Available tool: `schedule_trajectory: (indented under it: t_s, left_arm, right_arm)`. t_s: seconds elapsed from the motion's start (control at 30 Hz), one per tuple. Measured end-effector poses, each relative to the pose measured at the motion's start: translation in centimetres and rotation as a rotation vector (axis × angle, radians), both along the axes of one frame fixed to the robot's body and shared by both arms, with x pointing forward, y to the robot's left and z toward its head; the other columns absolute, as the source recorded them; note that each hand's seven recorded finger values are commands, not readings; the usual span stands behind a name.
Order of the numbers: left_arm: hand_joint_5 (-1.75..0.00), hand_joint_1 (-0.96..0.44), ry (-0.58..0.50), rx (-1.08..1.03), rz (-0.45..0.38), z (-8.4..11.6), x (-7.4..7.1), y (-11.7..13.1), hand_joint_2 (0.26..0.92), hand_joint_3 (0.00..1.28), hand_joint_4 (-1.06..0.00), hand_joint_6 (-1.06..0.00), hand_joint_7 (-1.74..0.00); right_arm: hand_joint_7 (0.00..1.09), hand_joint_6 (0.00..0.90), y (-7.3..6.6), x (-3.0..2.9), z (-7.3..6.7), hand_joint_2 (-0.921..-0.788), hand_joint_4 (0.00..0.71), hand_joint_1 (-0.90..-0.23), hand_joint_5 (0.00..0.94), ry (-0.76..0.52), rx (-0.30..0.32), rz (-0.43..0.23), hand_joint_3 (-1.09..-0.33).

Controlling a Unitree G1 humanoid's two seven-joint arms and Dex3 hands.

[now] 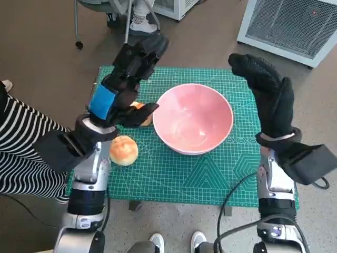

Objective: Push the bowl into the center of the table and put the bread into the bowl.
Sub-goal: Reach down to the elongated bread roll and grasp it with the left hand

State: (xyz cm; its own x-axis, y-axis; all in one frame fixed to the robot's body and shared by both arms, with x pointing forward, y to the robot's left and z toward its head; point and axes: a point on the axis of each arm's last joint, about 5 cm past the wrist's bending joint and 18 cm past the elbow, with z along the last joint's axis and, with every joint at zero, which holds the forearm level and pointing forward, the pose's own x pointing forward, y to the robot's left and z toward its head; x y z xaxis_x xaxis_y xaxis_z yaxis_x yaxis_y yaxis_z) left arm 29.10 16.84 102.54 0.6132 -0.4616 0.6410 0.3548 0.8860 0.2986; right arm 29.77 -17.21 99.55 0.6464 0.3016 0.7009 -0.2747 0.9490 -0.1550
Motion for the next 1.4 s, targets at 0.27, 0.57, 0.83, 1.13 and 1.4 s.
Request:
schedule_trajectory:
  t_s: [0.27, 0.57, 0.83, 1.13, 1.4]
  left_arm:
    - [-0.01, -0.56, -0.074, 0.396, 0.247, 2.7, 0.6, 4.2, 0.799, 0.13, -0.21, -0.04, -0.59]
    - [0.0, -0.36, 0.034, 0.65, 0.377, 5.3, 1.5, 7.1, 0.739, 0.01, -0.18, -0.21, -0.27]
    - [0.0, -0.06, 0.149, 0.836, 0.41, 5.3, 2.7, 7.2, 0.698, 0.02, -0.15, -0.28, -0.08]
    - [0.0, 0.06, 0.302, 0.975, 0.398, 4.4, 4.1, 7.0, 0.716, 0.03, -0.12, -0.27, -0.03]
    - [0.0, 0.05, 0.348, 1.024, 0.379, 4.0, 4.9, 6.2, 0.72, 0.03, -0.12, -0.28, -0.02]
  right_arm:
    - [0.51, 0.092, -0.1, 0.0, 0.0, -0.921, 0.21, -0.816, 0.011, 0.002, -0.005, -0.002, -0.74]
    - [0.52, 0.101, -0.6, 0.02, -0.1, -0.921, 0.211, -0.815, 0.01, 0.008, -0.01, -0.017, -0.738]
    - [0.52, 0.101, -0.6, 0.05, -0.2, -0.921, 0.213, -0.815, 0.008, 0.015, -0.005, -0.023, -0.738]
    - [0.52, 0.101, -0.6, 0.07, -0.3, -0.921, 0.215, -0.816, 0.008, 0.021, 0.002, -0.032, -0.736]
    - [0.52, 0.101, -0.7, 0.06, -0.3, -0.921, 0.216, -0.816, 0.007, 0.022, 0.004, -0.035, -0.734]
